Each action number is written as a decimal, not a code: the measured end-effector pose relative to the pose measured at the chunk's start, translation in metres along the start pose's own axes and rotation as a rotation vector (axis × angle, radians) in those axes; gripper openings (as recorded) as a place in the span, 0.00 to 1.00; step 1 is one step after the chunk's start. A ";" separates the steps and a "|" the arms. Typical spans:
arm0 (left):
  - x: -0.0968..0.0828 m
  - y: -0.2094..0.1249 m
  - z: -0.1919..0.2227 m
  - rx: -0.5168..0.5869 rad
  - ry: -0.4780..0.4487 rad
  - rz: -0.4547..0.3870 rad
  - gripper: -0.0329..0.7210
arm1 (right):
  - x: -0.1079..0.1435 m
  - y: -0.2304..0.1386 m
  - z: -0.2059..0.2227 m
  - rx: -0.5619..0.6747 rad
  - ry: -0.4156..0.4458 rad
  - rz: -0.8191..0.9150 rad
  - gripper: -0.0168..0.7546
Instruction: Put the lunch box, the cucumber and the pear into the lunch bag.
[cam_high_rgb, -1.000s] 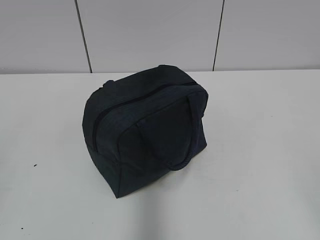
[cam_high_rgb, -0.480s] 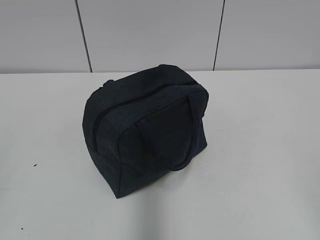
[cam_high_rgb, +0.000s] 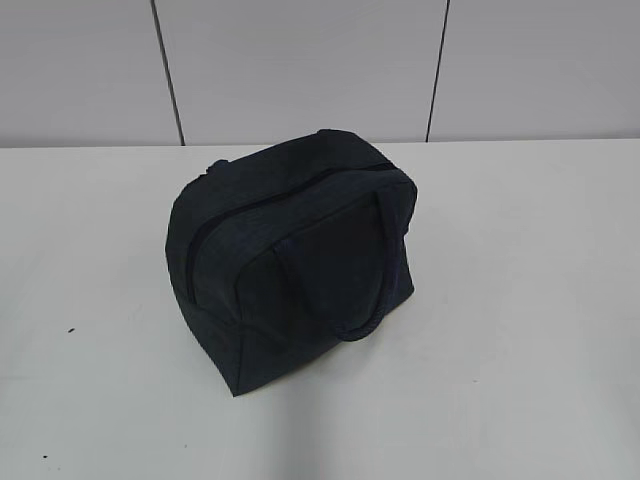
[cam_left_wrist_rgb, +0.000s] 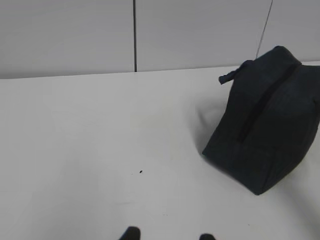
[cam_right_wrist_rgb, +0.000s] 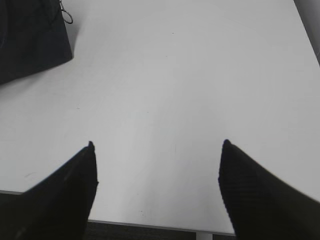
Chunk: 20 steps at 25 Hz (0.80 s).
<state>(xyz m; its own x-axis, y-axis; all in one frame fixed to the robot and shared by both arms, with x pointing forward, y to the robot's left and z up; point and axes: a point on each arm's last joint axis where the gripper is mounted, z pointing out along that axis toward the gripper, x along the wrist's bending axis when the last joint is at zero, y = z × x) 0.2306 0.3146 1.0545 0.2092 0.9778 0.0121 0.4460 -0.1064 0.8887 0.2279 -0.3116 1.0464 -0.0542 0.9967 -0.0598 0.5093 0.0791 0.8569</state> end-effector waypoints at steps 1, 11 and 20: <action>-0.001 0.000 -0.001 0.001 0.043 -0.022 0.35 | 0.000 0.000 0.000 0.000 -0.002 0.001 0.78; -0.004 -0.001 -0.003 0.003 0.254 -0.131 0.35 | 0.000 0.000 0.000 0.001 -0.008 0.005 0.78; -0.004 -0.001 -0.003 0.003 0.254 -0.131 0.35 | 0.000 0.000 0.000 0.001 -0.008 0.005 0.78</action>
<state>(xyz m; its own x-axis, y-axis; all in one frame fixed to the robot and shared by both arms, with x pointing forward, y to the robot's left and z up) 0.2268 0.3117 1.0545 -0.0747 0.9971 0.0121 0.4579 0.0236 0.8887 0.2278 -0.3115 1.0464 -0.0451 0.9972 -0.0598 0.5100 0.0745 0.8569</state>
